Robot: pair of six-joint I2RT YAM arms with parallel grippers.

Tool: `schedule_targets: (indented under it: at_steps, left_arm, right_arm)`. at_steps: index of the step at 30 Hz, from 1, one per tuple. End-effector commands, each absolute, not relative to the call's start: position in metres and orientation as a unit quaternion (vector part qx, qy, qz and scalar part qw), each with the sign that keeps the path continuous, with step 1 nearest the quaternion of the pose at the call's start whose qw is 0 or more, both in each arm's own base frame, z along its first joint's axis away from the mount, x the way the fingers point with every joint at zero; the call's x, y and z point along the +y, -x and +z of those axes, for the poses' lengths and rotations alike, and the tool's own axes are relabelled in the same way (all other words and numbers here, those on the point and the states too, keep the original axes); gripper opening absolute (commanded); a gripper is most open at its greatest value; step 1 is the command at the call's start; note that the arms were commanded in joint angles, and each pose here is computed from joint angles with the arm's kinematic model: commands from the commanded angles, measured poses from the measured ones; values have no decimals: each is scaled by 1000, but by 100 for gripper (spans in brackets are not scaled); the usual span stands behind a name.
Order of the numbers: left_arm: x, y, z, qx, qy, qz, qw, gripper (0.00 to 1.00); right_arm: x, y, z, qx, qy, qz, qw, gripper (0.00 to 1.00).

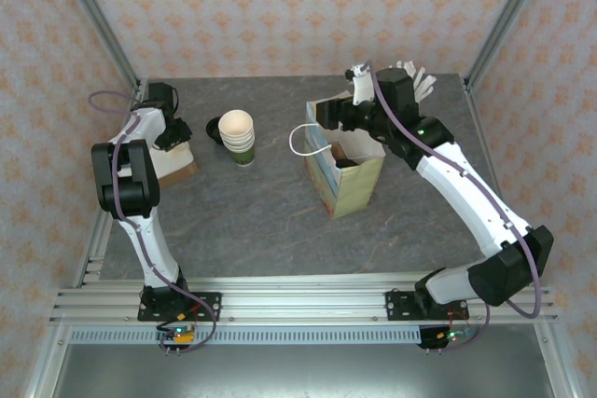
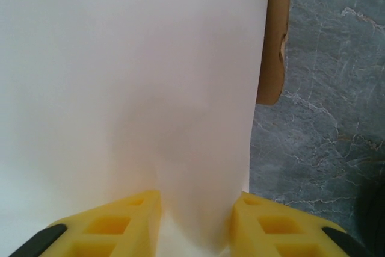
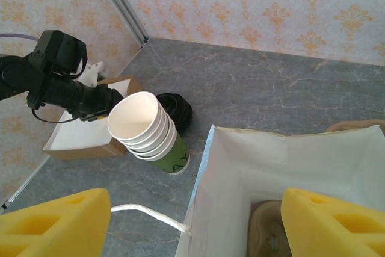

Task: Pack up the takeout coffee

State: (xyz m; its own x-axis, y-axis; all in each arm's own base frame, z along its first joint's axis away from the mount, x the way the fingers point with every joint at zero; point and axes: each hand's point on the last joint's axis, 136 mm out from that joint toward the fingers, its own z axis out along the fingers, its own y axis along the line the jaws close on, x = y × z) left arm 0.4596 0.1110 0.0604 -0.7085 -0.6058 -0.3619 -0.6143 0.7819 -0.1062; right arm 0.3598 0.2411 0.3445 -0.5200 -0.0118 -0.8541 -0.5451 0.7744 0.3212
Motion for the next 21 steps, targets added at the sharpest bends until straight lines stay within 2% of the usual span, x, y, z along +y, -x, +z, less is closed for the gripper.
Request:
schedule_targets:
  at_steps: [1,9,18,21]
  left_arm:
    - [116,-454,75,921,333,21,202,30]
    - [116,-455,79,920,334,20,204,26]
    - [118,-458,96,916,334,20,221,14]
    - [119,-457,103,914,335,22,229,12]
  right_arm:
    - [246,-358,358,814,174,302,464,75]
    - [247,-359,358,815,175,302,462,75]
    - [248,-360,358,815,175,304,461,75]
    - [247,-359,358,816,175,302,461,75]
